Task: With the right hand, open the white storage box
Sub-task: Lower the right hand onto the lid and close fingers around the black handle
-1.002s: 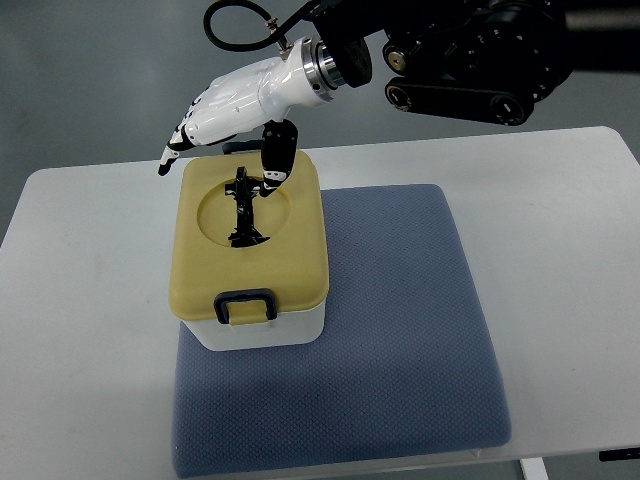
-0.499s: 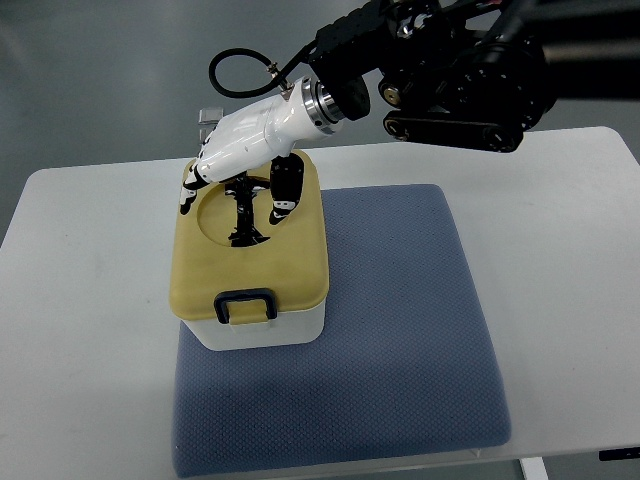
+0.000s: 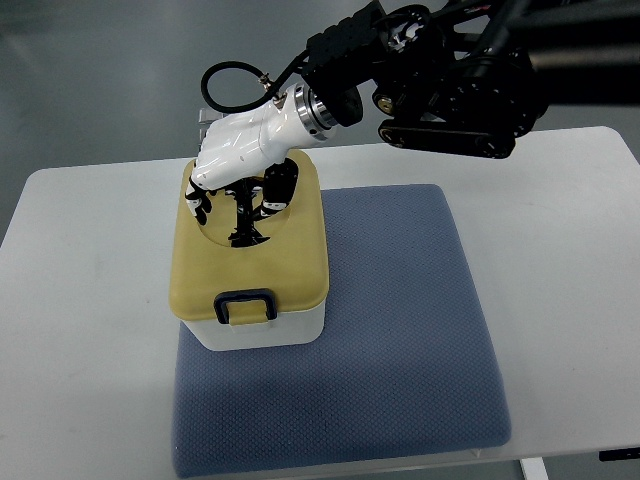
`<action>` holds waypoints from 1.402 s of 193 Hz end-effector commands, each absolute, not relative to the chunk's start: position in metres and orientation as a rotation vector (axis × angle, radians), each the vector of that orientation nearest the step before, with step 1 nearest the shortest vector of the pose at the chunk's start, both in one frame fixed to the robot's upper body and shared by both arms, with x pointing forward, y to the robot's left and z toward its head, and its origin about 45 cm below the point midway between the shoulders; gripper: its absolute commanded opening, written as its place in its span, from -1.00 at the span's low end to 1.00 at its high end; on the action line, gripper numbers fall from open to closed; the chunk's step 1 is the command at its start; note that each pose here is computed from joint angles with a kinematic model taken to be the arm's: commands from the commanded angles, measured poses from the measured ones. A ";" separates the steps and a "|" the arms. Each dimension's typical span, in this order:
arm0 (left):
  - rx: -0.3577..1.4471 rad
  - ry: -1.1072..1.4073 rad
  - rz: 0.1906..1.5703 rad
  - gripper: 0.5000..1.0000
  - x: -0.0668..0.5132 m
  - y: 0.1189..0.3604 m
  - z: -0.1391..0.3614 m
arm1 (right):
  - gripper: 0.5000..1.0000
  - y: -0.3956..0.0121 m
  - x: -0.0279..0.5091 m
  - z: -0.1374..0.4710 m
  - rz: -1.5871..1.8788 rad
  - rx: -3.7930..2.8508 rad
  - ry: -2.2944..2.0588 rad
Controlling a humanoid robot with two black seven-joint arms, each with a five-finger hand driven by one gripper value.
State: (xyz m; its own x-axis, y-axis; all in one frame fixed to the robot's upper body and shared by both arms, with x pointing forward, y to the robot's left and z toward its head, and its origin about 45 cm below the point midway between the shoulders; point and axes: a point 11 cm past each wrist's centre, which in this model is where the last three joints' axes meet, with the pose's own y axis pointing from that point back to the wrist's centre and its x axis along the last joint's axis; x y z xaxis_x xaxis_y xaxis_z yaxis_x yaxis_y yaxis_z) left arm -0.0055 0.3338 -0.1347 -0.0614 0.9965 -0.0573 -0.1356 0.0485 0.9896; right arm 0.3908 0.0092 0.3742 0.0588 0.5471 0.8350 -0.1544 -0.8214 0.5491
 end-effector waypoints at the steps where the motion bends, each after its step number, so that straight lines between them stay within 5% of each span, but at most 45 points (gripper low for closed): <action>1: 1.040 1.181 1.278 1.00 -0.005 0.334 -0.135 | -0.12 0.010 0.391 0.373 1.827 1.819 0.406; 123: 1.041 1.182 1.277 1.00 -0.006 0.334 -0.135 | -0.32 0.011 0.392 0.369 1.889 1.730 0.462; 171: 1.041 1.182 1.277 1.00 -0.006 0.334 -0.135 | -0.54 0.009 0.393 0.368 1.899 1.703 0.477; 186: 1.041 1.182 1.277 1.00 -0.006 0.334 -0.135 | -0.75 0.009 0.393 0.368 1.899 1.703 0.477; 270: 1.041 1.182 1.277 1.00 -0.006 0.334 -0.135 | -1.00 0.009 0.393 0.367 1.898 1.707 0.475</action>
State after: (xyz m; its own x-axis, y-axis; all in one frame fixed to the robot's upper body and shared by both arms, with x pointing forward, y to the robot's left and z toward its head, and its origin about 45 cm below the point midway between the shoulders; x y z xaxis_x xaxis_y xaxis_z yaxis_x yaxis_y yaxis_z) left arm -0.0064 0.3338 -0.1348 -0.0616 0.9965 -0.0571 -0.1340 0.0484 0.9898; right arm 0.3929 0.0091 0.3671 -0.0540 0.6026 0.7962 -0.1559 -0.7927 0.5894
